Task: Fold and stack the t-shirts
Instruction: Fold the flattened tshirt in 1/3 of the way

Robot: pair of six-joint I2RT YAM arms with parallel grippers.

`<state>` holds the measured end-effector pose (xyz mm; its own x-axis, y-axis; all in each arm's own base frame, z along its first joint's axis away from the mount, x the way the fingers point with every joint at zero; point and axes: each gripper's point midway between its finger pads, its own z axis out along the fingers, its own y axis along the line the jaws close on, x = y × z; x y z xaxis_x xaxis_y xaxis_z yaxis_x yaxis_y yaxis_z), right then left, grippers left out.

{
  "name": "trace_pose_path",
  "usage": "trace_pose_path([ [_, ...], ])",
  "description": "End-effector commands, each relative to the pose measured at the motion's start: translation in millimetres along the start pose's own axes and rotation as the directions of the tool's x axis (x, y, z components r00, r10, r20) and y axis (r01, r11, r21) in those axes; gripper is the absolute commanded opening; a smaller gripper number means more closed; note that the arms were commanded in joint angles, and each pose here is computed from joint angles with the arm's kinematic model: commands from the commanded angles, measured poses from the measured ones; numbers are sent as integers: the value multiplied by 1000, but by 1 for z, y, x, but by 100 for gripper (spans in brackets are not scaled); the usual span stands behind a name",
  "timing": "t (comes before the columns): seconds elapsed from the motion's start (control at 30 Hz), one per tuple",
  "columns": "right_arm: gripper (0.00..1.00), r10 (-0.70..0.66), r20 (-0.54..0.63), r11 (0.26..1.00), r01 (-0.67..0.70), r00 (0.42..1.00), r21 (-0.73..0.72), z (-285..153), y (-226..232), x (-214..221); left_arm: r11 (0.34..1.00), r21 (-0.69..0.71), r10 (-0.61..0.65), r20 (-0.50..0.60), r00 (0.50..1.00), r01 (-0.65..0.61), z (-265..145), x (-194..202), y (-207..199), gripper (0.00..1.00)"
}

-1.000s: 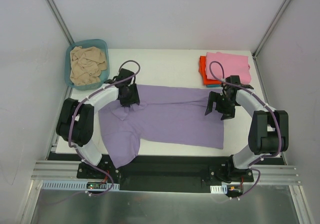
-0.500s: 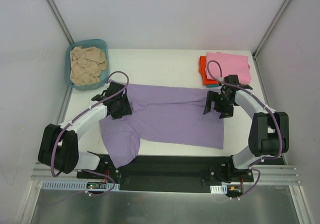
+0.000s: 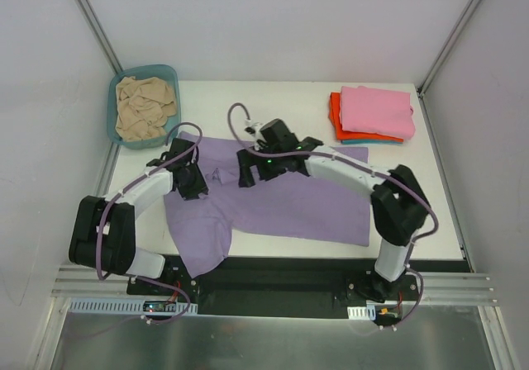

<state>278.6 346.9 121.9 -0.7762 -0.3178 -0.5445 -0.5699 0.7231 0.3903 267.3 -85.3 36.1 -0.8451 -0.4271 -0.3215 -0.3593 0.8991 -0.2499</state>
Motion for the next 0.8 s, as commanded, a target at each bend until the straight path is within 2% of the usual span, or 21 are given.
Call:
trace_pose_path([
  [0.0, 99, 6, 87, 997, 0, 996, -71, 41, 56, -30, 998, 63, 0, -19, 1000, 1, 11, -4, -11, 33],
  [0.17, 91, 48, 122, 997, -41, 991, -66, 82, 69, -49, 1000, 22, -6, -31, 999, 7, 20, -2, -3, 28],
  [0.27, 81, 86, 116, 996, -85, 990, -11, 105, 57, -43, 1000, -5, -21, -25, 999, 21, 22, -2, 4, 23],
  [0.3, 73, 97, 125, 995, -96, 987, -8, 108, 57, -48, 1000, -7, -26, -27, 999, 26, 23, -3, 5, 21],
  [0.37, 63, 108, 113, 994, -110, 988, 8, 121, 52, -43, 1000, -11, -29, -30, 999, 29, 24, -3, 5, 15],
  [0.4, 54, 110, 114, 994, -111, 987, 4, 125, 54, -46, 1000, -14, -29, -30, 999, 28, 25, -4, 6, 13],
  [0.43, 52, 119, 119, 993, -120, 986, 8, 127, 53, -48, 1000, -15, -27, -31, 999, 27, 26, -4, 6, 9],
  [0.5, 48, 121, 118, 992, -124, 986, 21, 133, 52, -48, 1000, -11, -26, -37, 999, 25, 26, -4, 6, 6],
  [0.77, 48, 138, 112, 984, -149, 984, 100, 152, 40, -44, 1000, 18, -21, -36, 999, 22, 21, -5, 2, 0],
])
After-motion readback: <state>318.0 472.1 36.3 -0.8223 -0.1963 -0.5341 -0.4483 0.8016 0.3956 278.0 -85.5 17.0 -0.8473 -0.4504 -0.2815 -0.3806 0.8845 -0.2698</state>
